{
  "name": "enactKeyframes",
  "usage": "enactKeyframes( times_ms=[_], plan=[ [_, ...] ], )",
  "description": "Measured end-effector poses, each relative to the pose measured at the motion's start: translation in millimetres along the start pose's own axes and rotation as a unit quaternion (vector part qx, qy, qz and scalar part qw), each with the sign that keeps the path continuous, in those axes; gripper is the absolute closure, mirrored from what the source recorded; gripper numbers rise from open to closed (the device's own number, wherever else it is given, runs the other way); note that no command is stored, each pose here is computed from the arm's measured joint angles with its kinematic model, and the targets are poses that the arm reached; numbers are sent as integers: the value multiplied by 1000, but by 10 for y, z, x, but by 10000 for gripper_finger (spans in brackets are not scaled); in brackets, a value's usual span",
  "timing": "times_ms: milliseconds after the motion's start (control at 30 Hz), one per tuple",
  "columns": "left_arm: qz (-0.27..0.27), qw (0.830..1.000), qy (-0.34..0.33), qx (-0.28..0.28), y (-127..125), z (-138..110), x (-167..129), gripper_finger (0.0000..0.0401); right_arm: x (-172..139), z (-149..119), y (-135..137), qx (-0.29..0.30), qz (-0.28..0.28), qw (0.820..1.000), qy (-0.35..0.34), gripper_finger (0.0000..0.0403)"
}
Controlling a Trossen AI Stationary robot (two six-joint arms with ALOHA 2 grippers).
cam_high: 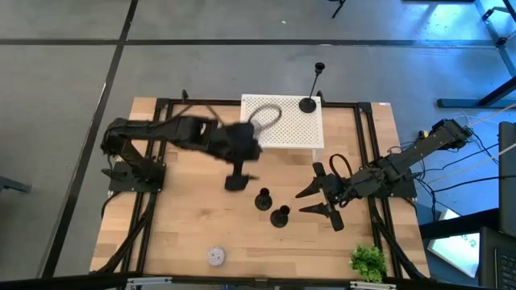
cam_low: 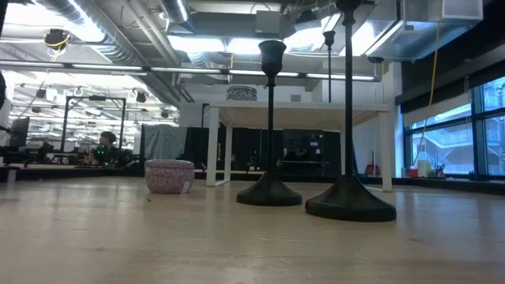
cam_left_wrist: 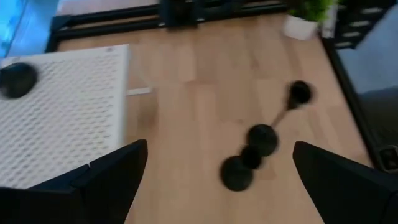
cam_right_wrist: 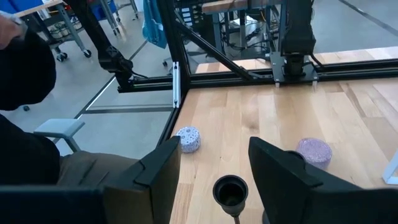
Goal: Pick & Place candle stick holders
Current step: Put the bottom candle holder on the shelf aligned with the other candle holder
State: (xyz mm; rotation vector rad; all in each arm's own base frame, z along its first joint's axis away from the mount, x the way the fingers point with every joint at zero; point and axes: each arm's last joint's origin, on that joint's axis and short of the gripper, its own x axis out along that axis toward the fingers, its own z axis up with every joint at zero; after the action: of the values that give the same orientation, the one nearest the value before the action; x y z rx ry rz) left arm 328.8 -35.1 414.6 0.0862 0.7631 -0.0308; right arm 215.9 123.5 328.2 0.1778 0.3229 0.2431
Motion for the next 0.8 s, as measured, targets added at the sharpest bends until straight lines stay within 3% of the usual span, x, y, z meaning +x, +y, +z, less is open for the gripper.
enactKeyframes(
  times_ms=[333,533,667,800],
  plan=[
    [-24,998,-21,49,-1080,-122,-193,1,0,1,0,-2,0,1000,0,210],
    [12,996,-55,70,-1644,-407,-129,1,0,1,0,-3,0,1000,0,210],
    [32,993,-76,81,-1896,-670,55,1,-17,25,3,-13,3,1000,-10,210],
    [44,993,-91,58,-1993,-893,264,1,-51,55,2,-27,6,999,-21,210]
  ],
)
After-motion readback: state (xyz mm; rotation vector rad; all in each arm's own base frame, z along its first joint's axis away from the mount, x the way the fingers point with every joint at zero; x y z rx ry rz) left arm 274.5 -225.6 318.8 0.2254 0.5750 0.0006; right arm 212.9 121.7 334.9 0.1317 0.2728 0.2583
